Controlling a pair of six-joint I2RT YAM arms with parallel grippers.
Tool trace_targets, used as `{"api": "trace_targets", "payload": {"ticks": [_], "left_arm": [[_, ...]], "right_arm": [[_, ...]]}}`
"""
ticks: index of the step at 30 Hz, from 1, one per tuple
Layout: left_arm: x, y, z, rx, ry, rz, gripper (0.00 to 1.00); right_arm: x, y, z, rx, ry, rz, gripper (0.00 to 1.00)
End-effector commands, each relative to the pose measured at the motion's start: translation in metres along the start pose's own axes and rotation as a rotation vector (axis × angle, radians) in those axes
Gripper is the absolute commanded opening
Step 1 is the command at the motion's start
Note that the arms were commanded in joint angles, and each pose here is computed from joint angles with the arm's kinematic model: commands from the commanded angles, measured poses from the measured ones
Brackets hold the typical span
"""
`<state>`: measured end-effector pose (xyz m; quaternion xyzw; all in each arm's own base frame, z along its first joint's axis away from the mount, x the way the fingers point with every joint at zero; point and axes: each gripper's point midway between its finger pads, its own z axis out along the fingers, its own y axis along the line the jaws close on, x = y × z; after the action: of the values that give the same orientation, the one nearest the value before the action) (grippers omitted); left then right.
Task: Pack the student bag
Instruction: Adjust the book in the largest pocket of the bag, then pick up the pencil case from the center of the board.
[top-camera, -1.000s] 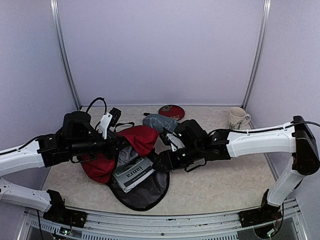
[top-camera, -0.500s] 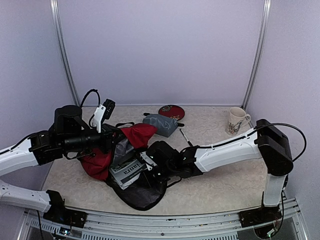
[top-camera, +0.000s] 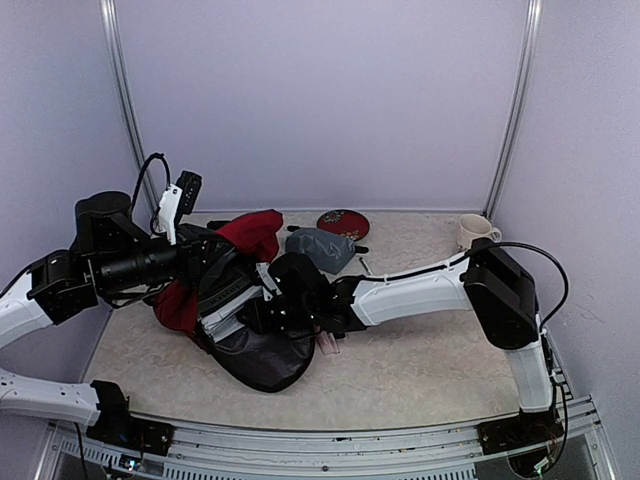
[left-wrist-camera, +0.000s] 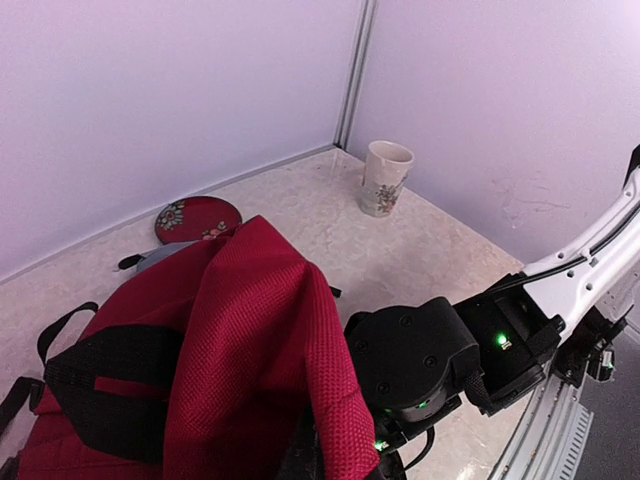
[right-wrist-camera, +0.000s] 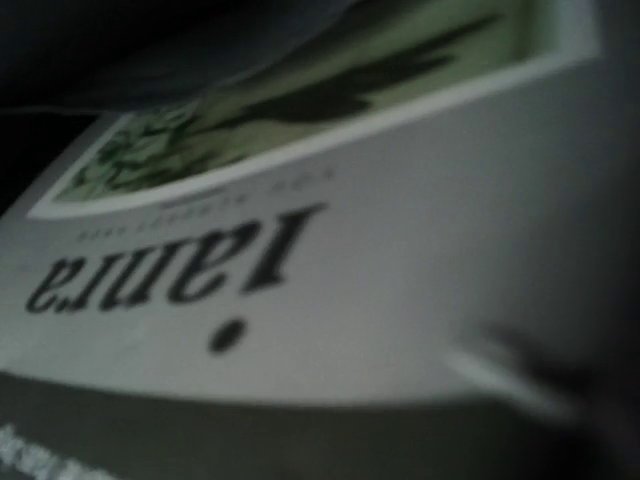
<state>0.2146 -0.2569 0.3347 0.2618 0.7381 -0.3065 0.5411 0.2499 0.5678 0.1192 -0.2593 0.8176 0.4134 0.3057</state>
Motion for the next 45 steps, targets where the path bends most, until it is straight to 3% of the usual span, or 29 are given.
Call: {"api": "trace_targets", "payload": {"ticks": [1,4,8,14,17,22,25,29,35,45], "left_arm": [[-0.027,0.022,-0.015,-0.096,-0.072,-0.024,0.00],[-0.016,0.057,-0.014,-0.234,-0.033,-0.051,0.00],[-0.005,0.082,-0.013,-0.302,-0.002,-0.084,0.00],[0.001,0.096,-0.011,-0.324,-0.002,-0.102,0.00],[0.004,0.096,-0.009,-0.315,0.002,-0.101,0.00],[0.003,0.096,-0.011,-0.313,-0.010,-0.101,0.00],[0.007,0.093,-0.010,-0.294,0.002,-0.096,0.00],[0.013,0.093,-0.012,-0.294,0.010,-0.088,0.00],[0.017,0.091,-0.009,-0.275,0.014,-0.079,0.00],[0.023,0.090,-0.003,-0.258,0.029,-0.058,0.00]], "right_arm": [[-0.033,0.016,0.003,-0.094,-0.059,-0.032,0.29],[-0.042,0.048,-0.018,-0.212,-0.043,-0.148,0.35],[-0.049,0.100,-0.086,-0.441,-0.073,-0.321,0.46],[-0.050,0.091,-0.163,-0.505,-0.068,-0.322,0.58],[-0.069,0.047,-0.179,-0.379,-0.132,-0.209,0.61],[-0.088,-0.116,-0.175,0.098,-0.194,0.301,0.55],[-0.092,-0.165,-0.168,0.220,-0.232,0.379,0.61],[-0.104,-0.214,-0.152,0.335,-0.270,0.452,0.70],[-0.114,-0.274,-0.120,0.386,-0.302,0.600,0.91],[-0.103,-0.320,-0.052,0.413,-0.223,0.697,0.94]]}}
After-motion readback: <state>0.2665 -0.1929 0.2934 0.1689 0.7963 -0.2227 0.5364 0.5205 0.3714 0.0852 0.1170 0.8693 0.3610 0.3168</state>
